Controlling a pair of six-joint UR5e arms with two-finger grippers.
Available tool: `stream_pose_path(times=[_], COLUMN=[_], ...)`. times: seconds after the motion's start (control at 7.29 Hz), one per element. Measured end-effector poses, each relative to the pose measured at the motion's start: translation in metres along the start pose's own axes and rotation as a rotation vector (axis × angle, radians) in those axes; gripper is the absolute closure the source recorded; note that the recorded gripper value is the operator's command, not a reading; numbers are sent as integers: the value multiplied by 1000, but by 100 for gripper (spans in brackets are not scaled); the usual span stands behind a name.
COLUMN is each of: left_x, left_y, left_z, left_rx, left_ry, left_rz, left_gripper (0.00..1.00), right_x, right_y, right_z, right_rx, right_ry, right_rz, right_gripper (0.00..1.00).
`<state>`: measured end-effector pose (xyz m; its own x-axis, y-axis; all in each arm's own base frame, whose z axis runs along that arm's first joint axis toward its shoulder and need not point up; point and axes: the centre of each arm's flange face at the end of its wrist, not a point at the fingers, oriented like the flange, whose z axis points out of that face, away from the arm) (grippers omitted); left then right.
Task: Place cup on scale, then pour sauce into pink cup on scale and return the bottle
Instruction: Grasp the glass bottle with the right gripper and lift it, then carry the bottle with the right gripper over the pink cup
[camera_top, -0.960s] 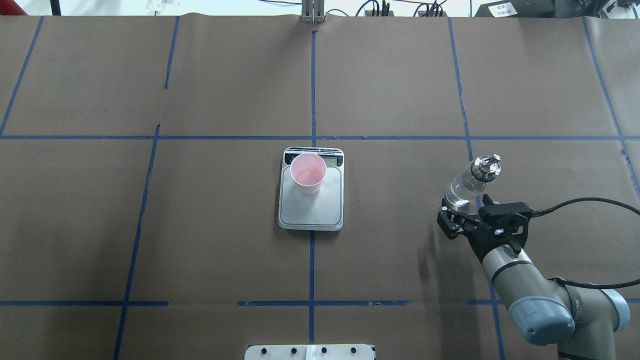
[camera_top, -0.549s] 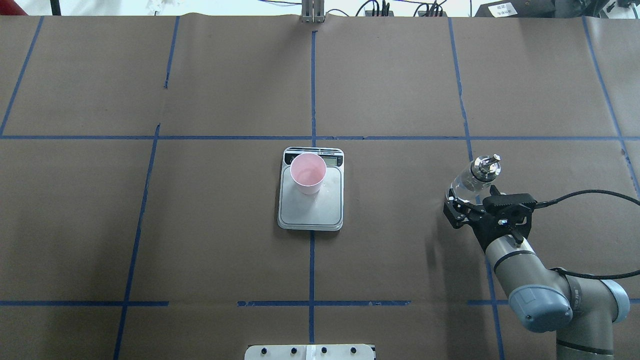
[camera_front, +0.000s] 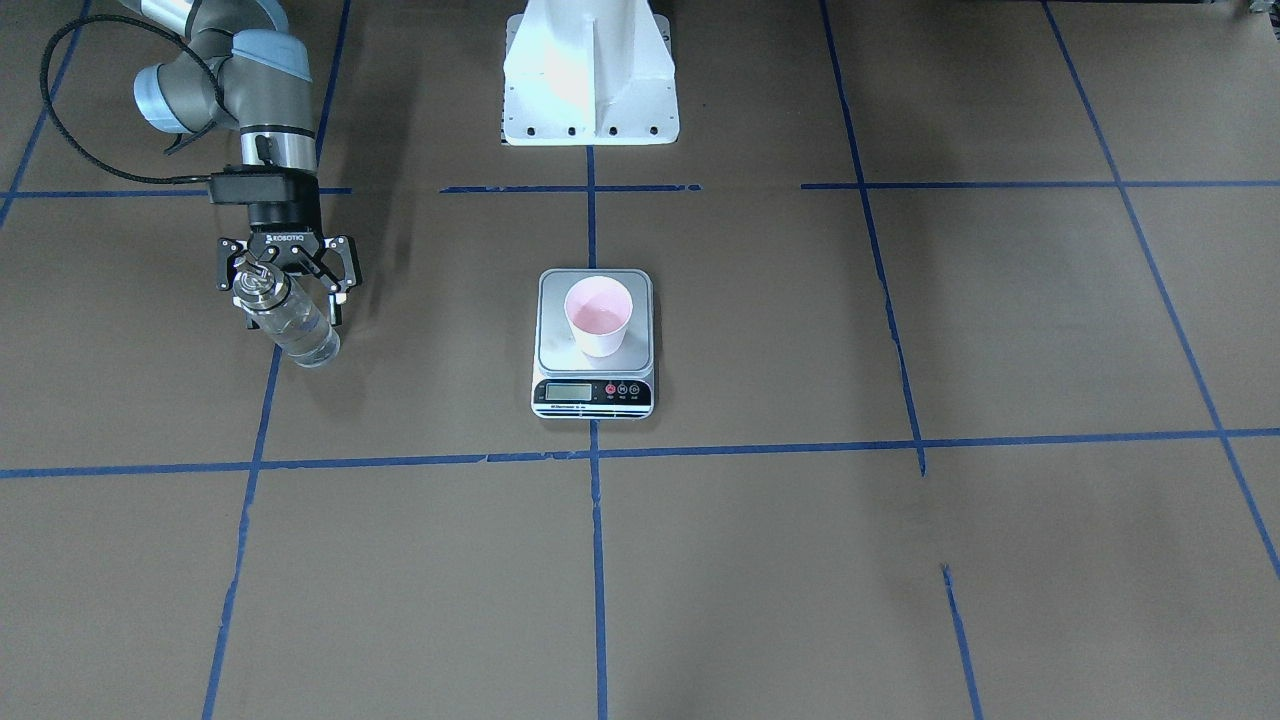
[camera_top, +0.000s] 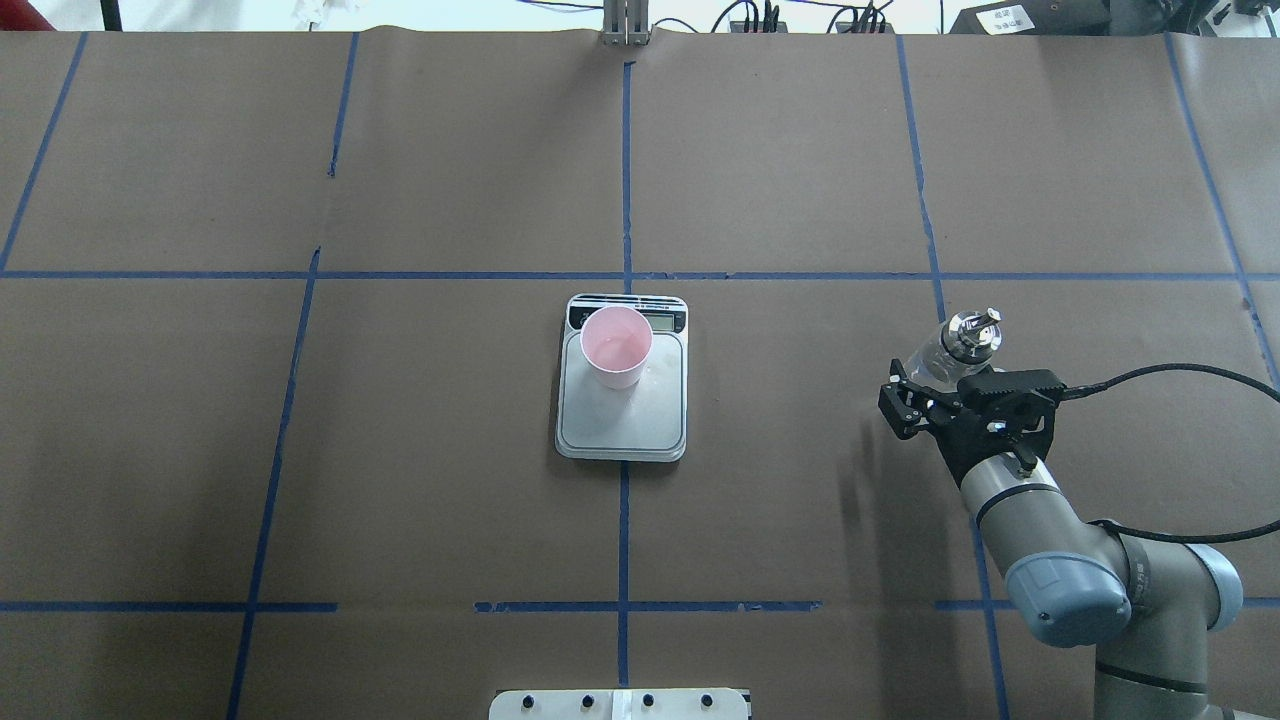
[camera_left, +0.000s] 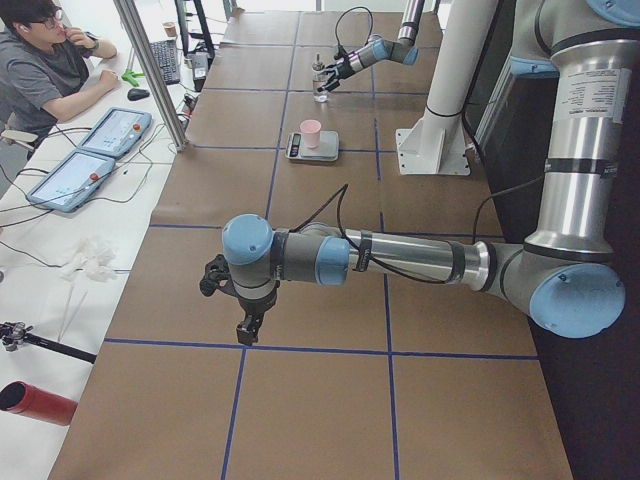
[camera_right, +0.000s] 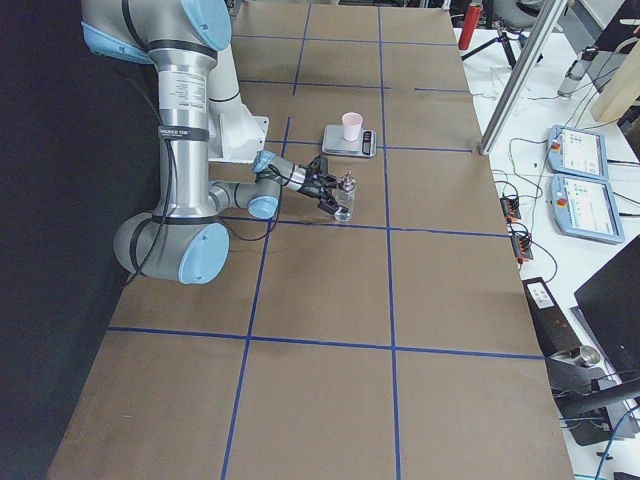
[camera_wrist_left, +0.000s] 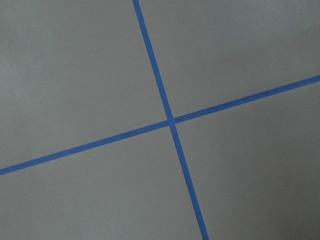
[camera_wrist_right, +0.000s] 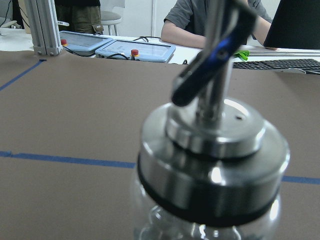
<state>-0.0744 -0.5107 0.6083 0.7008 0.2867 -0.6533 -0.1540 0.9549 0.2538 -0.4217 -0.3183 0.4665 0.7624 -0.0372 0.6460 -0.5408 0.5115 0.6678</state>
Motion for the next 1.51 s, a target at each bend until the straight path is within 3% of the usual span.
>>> stream_pose_path(times=[0.14,0.27,0.82,1.51], left_x=[0,0,0,-1], left_y=[0,0,0,4], left_z=[0,0,0,2], left_rx=[0,0,0,-5], left_ry=[0,0,0,1], left_rz=[0,0,0,-6], left_gripper=[0,0,0,0], right_x=[0,-1,-1,-46], right_y=[-1,-1,-16,-72], right_z=[1,1,-2,-5], right_rx=[3,8,59,130], right_ry=[1,3,-13,-47], right_rz=[3,6,23,-231], right_gripper=[95,100,100,100])
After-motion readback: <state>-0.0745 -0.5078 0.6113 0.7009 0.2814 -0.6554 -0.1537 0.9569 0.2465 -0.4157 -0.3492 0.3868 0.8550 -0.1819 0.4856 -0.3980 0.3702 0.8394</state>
